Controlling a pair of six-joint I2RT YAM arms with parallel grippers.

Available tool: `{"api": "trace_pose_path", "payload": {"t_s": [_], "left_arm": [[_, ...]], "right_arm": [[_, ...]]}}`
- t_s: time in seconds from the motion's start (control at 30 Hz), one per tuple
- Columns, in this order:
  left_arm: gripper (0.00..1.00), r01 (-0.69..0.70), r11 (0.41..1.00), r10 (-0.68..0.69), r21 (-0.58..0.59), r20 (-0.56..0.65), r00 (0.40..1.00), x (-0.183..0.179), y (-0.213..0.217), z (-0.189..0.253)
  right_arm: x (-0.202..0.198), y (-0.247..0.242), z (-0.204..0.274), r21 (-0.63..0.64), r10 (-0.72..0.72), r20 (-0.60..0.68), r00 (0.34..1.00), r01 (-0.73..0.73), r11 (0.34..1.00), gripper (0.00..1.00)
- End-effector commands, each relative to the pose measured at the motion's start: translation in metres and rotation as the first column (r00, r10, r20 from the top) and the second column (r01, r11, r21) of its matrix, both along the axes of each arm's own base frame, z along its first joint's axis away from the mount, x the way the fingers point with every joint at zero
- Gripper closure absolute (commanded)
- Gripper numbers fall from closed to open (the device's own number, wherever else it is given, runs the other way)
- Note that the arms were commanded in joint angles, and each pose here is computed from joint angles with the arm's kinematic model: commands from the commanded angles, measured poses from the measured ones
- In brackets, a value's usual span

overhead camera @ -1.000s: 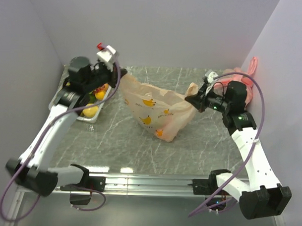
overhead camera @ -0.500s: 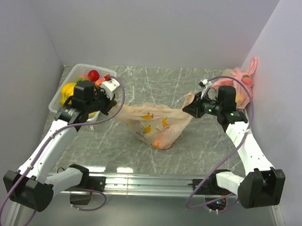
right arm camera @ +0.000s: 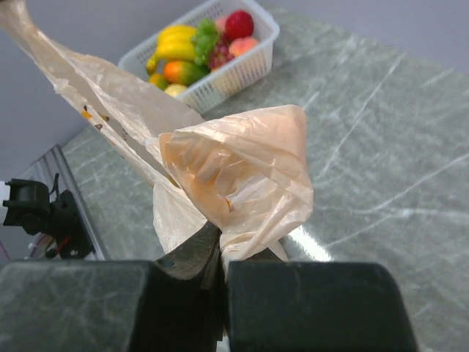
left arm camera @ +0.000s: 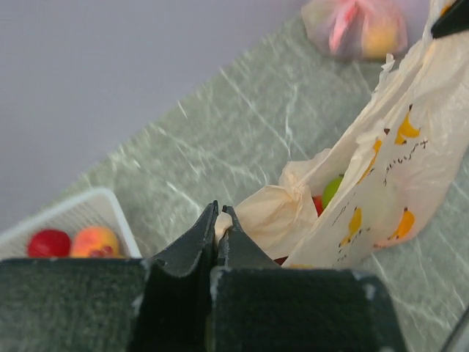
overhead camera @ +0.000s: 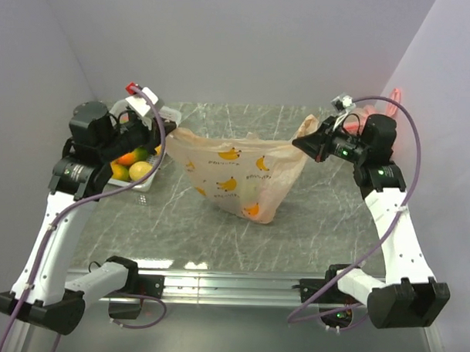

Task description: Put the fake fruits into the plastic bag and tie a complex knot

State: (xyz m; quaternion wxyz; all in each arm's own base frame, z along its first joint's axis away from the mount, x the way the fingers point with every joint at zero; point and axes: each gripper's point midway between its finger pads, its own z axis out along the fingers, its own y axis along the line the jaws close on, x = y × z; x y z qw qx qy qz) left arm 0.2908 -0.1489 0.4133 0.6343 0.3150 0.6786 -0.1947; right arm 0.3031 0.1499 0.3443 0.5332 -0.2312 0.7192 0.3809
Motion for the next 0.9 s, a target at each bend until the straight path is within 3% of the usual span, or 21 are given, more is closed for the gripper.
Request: {"api": "trace_pose_path", "payload": {"t_s": [0.0, 0.13, 0.23, 0.27, 0.33, 0.37, 0.43, 0.5, 0.53, 0.57, 0.7, 0.87], "left_arm": [[1.00, 0.001, 1.000, 0.001, 0.026, -0.082, 0.997, 0.013, 0.003, -0.035], [1.00, 0.055, 0.998, -0.057, -0.015, -0.170, 0.984, 0.010, -0.008, -0.046], [1.00, 0.018, 1.000, -0.019, -0.008, -0.192, 0.981, 0.018, -0.004, -0.051], [0.94, 0.002, 1.000, -0.004, -0.013, -0.191, 0.982, 0.020, -0.003, -0.049], [0.74, 0.020, 1.000, -0.022, -0.012, -0.154, 0.988, 0.018, -0.004, -0.031], [0.45, 0.044, 0.999, -0.043, 0.001, -0.107, 0.993, 0.018, -0.005, -0.014], [0.17, 0.091, 0.996, -0.090, 0.009, -0.104, 0.991, 0.019, -0.012, -0.006], [0.09, 0.126, 0.992, -0.125, 0.013, -0.050, 0.991, 0.018, -0.017, 0.023], [0.06, 0.162, 0.986, -0.159, 0.027, -0.102, 0.982, 0.022, -0.027, 0.013], [0.01, 0.192, 0.980, -0.189, 0.058, -0.046, 0.981, 0.019, -0.033, 0.031], [0.01, 0.347, 0.926, -0.340, 0.149, -0.069, 0.938, 0.006, -0.085, 0.021], [0.01, 0.510, 0.814, -0.472, 0.277, -0.197, 0.860, -0.003, -0.146, -0.035]], "right_arm": [[0.013, -0.005, -0.045, -0.029, -0.033, -0.123, 0.992, 0.029, 0.999, 1.00], [0.024, -0.004, -0.056, -0.047, -0.039, -0.132, 0.991, 0.033, 0.998, 1.00], [0.029, 0.001, -0.057, -0.043, -0.022, -0.144, 0.989, 0.016, 0.999, 1.00], [0.028, 0.002, -0.055, -0.039, -0.011, -0.141, 0.990, 0.006, 0.999, 1.00], [0.024, 0.009, -0.051, -0.027, 0.019, -0.136, 0.990, -0.023, 0.999, 1.00], [0.022, 0.011, -0.050, -0.025, 0.028, -0.132, 0.991, -0.032, 0.999, 1.00], [0.015, 0.017, -0.046, -0.019, 0.055, -0.124, 0.991, -0.057, 0.998, 1.00], [0.009, 0.020, -0.043, -0.018, 0.071, -0.112, 0.991, -0.073, 0.997, 1.00], [0.007, 0.022, -0.042, -0.018, 0.073, -0.107, 0.992, -0.076, 0.997, 1.00], [0.003, 0.023, -0.041, -0.017, 0.080, -0.101, 0.992, -0.082, 0.997, 1.00], [-0.002, 0.024, -0.042, -0.028, 0.082, -0.095, 0.992, -0.085, 0.996, 1.00], [-0.005, 0.023, -0.043, -0.042, 0.074, -0.089, 0.993, -0.078, 0.996, 1.00]]}}
